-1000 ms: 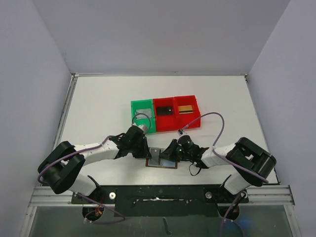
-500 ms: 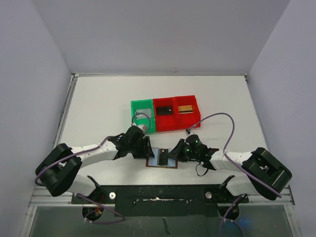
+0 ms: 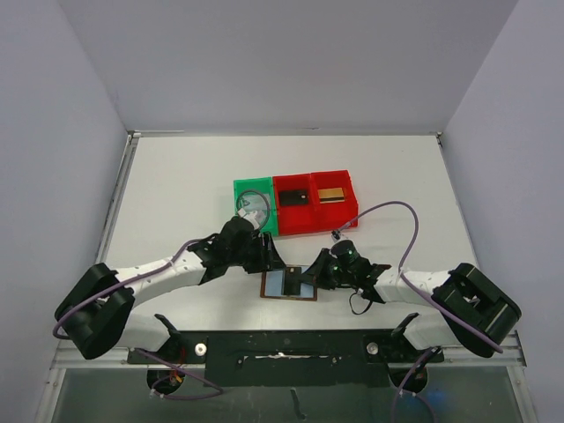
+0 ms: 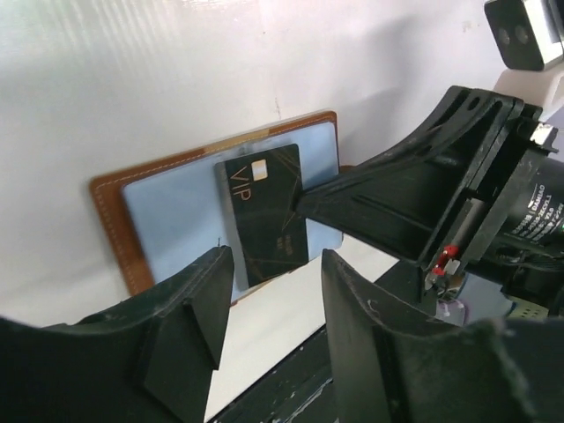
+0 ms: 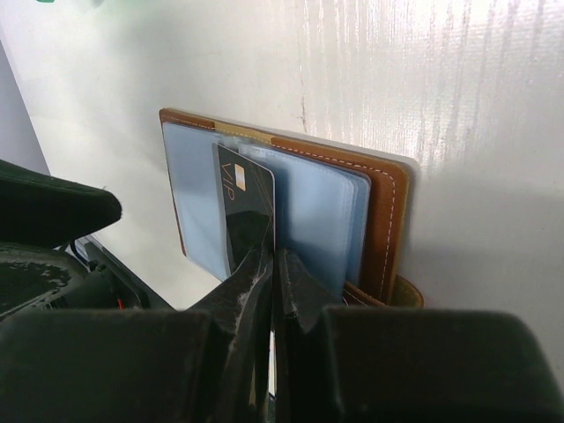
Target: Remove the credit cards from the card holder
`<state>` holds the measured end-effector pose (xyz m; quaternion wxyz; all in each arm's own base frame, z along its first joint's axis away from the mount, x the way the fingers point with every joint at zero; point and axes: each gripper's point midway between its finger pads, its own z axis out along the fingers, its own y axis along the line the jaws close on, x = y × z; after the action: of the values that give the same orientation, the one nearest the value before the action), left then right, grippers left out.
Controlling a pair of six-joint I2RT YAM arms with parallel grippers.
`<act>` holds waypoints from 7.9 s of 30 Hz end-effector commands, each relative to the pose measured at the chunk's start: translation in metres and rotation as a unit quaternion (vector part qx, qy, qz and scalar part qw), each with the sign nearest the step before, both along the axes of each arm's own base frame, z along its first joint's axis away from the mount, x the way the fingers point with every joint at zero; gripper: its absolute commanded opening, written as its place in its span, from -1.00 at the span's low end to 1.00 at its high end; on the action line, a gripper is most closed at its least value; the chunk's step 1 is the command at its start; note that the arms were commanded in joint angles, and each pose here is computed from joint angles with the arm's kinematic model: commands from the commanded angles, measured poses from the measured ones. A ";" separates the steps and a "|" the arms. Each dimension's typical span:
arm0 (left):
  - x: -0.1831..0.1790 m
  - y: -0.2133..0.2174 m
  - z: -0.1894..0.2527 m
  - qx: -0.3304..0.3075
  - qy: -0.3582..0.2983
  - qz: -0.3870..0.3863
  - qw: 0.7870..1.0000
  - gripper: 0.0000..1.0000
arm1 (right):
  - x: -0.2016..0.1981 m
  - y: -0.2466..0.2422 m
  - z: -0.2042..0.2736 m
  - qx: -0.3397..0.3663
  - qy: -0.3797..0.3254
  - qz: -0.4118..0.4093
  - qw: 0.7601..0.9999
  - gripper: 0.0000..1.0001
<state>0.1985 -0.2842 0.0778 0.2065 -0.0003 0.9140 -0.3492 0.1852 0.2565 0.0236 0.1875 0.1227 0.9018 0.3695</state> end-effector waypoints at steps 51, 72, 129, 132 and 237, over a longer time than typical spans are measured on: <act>-0.012 0.006 -0.047 0.051 0.031 0.011 0.998 -0.83 | 0.014 -0.004 0.038 0.056 -0.091 0.007 0.994 -1.00; 0.022 0.046 0.052 0.023 -0.120 0.090 0.988 -0.07 | 0.041 -0.018 0.141 0.007 -0.401 0.065 0.914 -1.00; 0.083 0.200 0.110 0.102 -0.228 0.224 0.942 0.70 | 0.258 0.016 0.121 -0.468 -0.523 0.457 0.547 -1.00; 0.083 0.199 0.109 0.103 -0.228 0.221 0.943 0.70 | 0.261 0.017 0.114 -0.471 -0.519 0.473 0.534 -0.97; -0.016 0.018 -0.038 0.021 0.023 -0.018 0.999 -0.06 | -0.022 0.004 0.014 -0.185 -0.020 -0.009 0.982 0.03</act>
<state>0.1800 -0.2580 0.0384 0.1677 0.0065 0.9324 -0.3200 0.1567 0.2458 0.0338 0.2258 0.0866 0.9531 0.1822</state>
